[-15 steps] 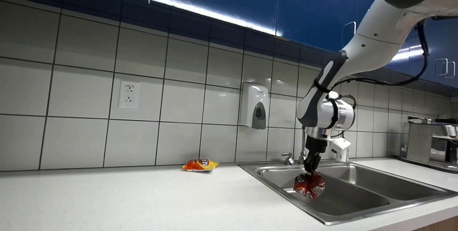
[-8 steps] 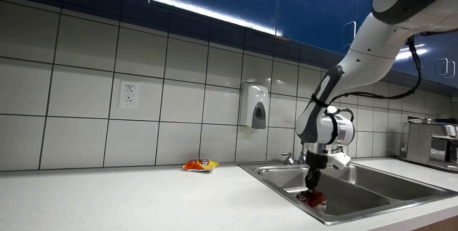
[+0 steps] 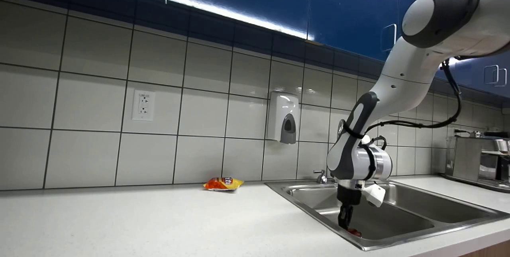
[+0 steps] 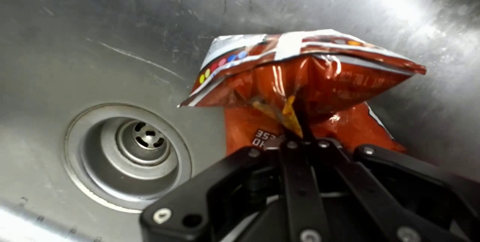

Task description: Put the snack pack in the sink

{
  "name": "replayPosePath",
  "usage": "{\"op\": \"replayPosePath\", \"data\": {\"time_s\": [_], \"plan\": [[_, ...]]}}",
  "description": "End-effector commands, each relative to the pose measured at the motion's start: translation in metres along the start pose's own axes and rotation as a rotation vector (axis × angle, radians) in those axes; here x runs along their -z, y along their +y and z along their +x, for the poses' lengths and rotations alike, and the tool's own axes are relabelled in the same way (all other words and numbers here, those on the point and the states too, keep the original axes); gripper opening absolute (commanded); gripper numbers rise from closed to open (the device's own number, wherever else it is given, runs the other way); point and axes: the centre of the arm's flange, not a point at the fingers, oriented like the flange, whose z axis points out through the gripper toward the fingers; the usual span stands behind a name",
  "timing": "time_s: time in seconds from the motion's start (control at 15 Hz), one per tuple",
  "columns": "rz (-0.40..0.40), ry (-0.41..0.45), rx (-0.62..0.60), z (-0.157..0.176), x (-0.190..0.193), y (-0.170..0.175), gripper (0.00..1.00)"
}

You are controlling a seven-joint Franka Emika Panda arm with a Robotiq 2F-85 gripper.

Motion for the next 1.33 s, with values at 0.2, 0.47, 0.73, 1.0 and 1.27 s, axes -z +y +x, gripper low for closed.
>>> {"op": "replayPosePath", "data": {"time_s": [0.2,0.47,0.73,1.0,1.27], "plan": [[-0.018,0.012,0.021,0.007,-0.005,0.013,0.00],[-0.021,0.007,0.021,0.006,-0.003,0.015,0.41],[-0.030,0.019,0.017,0.010,0.017,0.020,0.72],[-0.055,0.048,0.013,0.019,0.056,0.029,1.00],[-0.091,0.075,0.012,0.024,0.100,0.034,1.00]]}}
